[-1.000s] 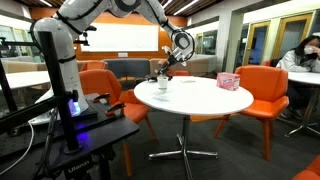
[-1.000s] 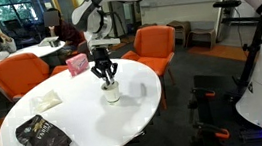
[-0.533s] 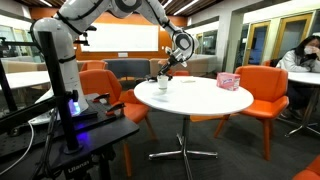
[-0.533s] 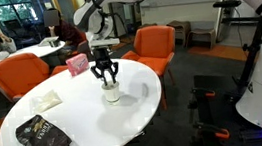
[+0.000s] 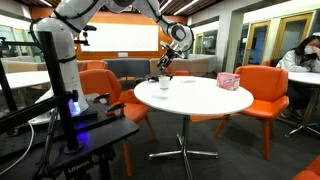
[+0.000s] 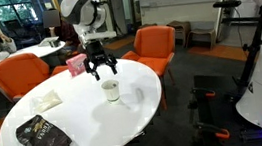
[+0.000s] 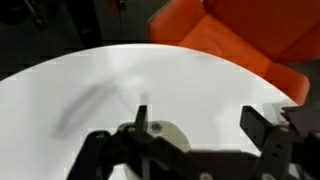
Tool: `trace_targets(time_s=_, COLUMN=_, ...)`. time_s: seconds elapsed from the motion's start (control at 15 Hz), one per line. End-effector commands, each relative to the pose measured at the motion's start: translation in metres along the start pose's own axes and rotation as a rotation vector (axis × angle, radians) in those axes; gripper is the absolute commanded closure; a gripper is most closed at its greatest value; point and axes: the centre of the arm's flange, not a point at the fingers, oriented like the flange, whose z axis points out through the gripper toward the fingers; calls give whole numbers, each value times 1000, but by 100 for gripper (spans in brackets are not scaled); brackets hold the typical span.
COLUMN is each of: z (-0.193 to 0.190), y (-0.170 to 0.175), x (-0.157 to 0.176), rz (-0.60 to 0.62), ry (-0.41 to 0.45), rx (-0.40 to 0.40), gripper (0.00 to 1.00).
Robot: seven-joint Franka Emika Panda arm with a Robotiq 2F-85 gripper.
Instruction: Put the black marker inside the white cup
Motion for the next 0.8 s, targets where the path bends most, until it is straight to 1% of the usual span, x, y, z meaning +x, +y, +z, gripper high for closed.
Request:
trace_targets(time_s=0.0, z=-1, y=-1, x=-52, rz=-114, ry=83, rx=-145, gripper=0)
trace_targets(time_s=0.2, z=-4, y=-3, x=-83, rz=-205, ry=152, rx=-263, gripper=0)
trace_targets(time_s=0.33, z=-5, y=-2, x=-98, rz=-258, ry=224, rx=-316, gripper=0)
trace_targets(time_s=0.53, z=-7, y=4, x=-116, rz=-347, ry=343, rx=-361, gripper=0)
trace_targets(time_s=0.73, z=-9, y=9, x=-133, rz=-445, ry=463, rx=-379, gripper=0)
